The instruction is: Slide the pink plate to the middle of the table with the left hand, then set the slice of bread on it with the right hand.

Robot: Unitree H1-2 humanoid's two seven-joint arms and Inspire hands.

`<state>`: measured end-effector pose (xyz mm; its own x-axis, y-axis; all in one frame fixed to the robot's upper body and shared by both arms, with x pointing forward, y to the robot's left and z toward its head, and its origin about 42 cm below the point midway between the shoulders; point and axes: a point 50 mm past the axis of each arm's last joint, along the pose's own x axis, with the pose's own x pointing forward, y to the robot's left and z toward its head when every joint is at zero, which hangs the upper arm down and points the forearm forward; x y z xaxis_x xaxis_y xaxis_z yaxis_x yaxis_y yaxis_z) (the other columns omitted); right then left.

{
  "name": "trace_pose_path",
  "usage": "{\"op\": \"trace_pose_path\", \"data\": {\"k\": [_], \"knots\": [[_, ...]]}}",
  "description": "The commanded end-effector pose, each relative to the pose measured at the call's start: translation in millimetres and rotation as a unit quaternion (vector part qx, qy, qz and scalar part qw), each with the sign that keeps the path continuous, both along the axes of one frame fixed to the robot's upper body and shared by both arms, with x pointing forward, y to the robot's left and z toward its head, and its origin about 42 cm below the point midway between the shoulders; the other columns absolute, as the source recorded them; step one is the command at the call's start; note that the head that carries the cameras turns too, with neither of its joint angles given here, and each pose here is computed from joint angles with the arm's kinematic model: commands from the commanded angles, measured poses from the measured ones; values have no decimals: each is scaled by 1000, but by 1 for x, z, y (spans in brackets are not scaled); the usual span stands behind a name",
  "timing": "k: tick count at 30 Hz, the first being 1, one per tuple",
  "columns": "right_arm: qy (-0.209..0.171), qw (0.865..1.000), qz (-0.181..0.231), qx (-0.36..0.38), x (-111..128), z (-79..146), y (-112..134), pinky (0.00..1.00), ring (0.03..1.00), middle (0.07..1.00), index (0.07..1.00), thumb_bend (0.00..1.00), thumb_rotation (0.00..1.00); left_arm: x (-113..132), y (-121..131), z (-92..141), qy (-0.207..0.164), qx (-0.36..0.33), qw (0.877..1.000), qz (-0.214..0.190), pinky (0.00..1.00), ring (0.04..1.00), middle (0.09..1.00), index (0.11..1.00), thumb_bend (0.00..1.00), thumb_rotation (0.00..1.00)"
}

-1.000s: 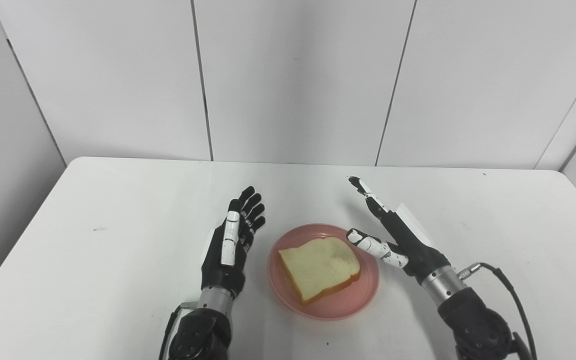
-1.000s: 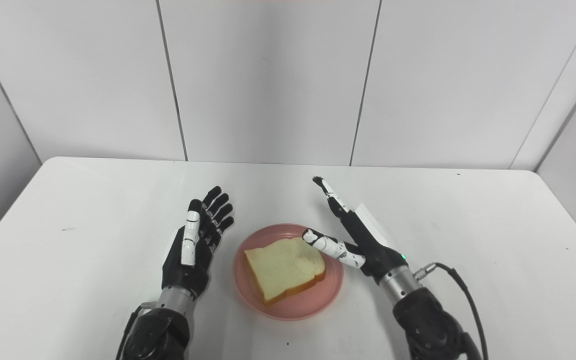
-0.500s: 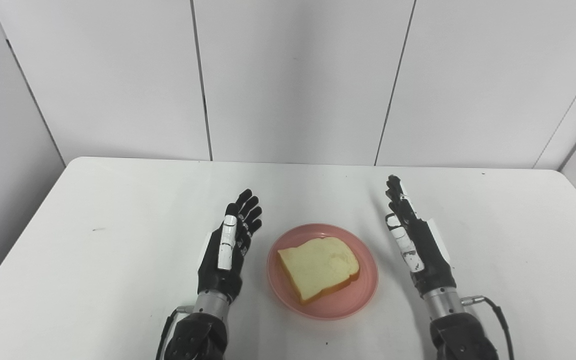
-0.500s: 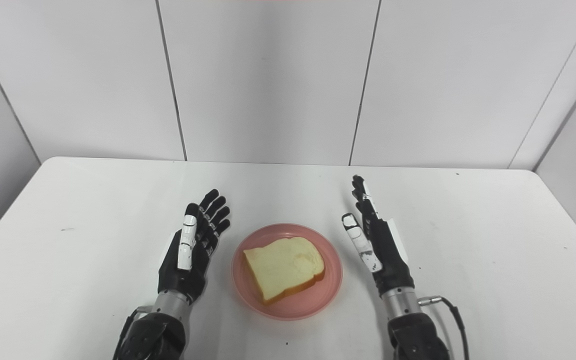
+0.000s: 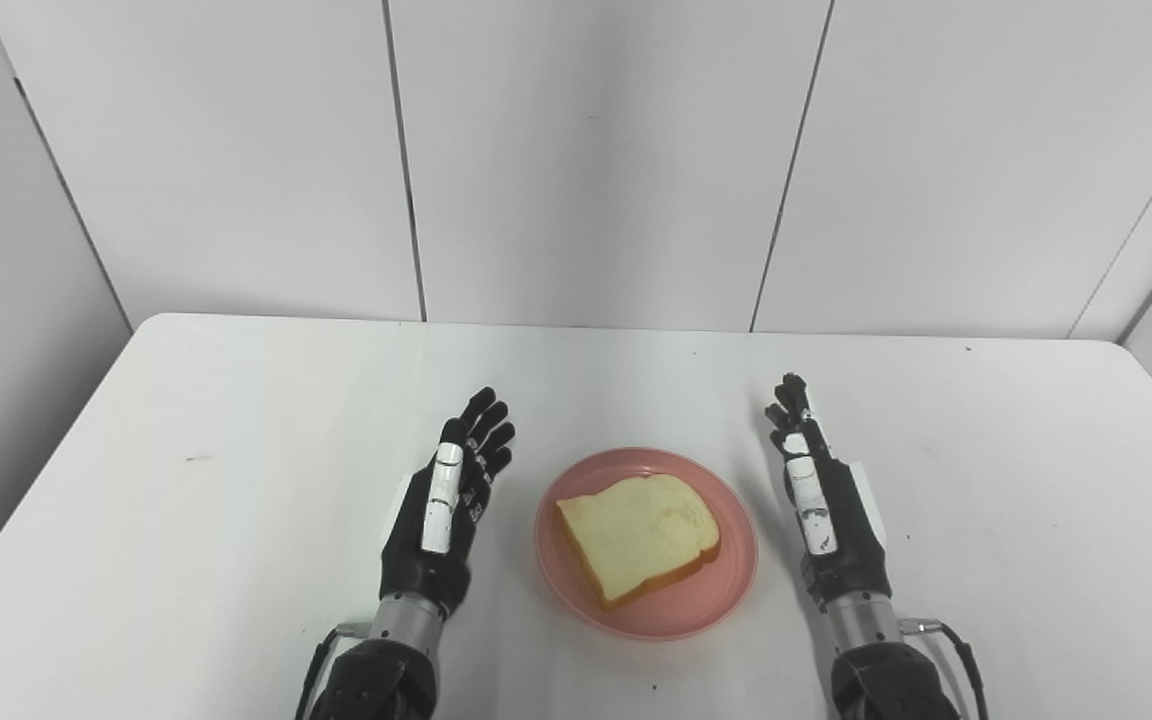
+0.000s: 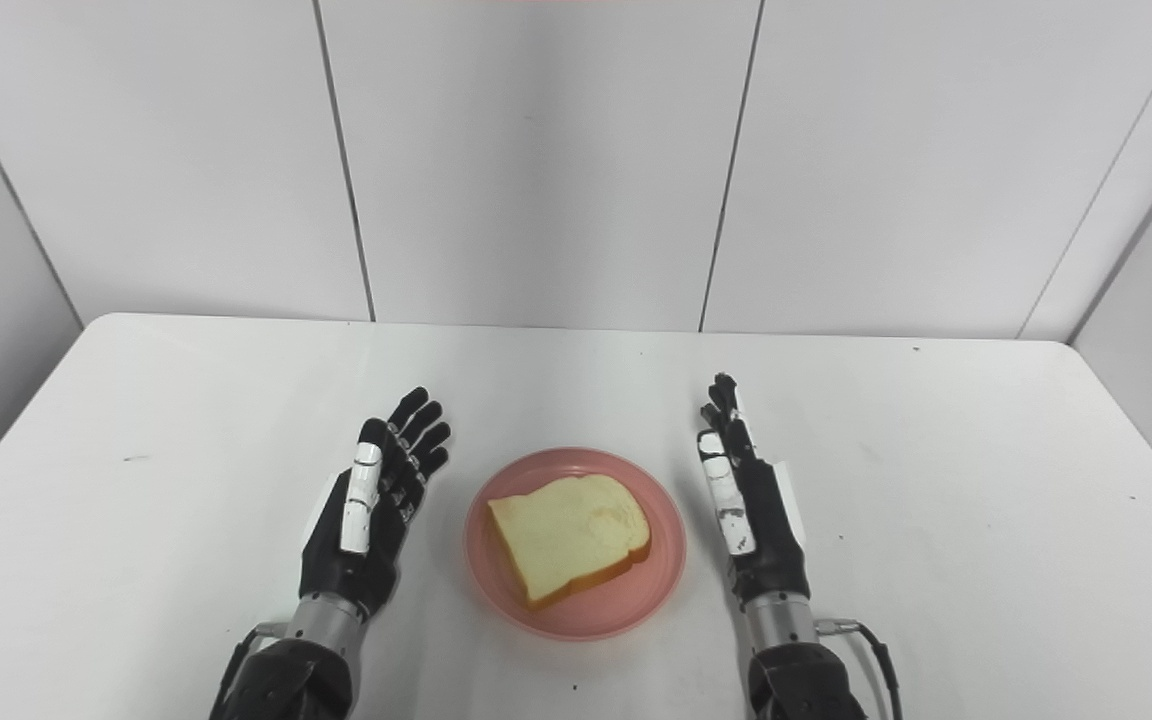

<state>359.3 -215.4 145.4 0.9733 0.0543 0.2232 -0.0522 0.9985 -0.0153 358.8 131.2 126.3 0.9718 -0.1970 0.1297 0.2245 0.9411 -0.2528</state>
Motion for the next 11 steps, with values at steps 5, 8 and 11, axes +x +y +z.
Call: {"op": "trace_pose_path", "data": {"k": [5,8,11], "knots": [[-16,999,7,32,2,16,7,990,960,976,990,625,1000,3,3,16,-25,-1,1000,-8,964,938,935,892,697,933],[-12,999,11,37,1,16,6,979,957,970,982,632,1000,4,2,17,-23,-4,1000,-4,961,938,933,892,691,928],[-9,999,16,40,0,17,3,985,966,978,989,628,1000,5,1,17,-26,-1,1000,-5,950,941,939,898,682,935]]}}
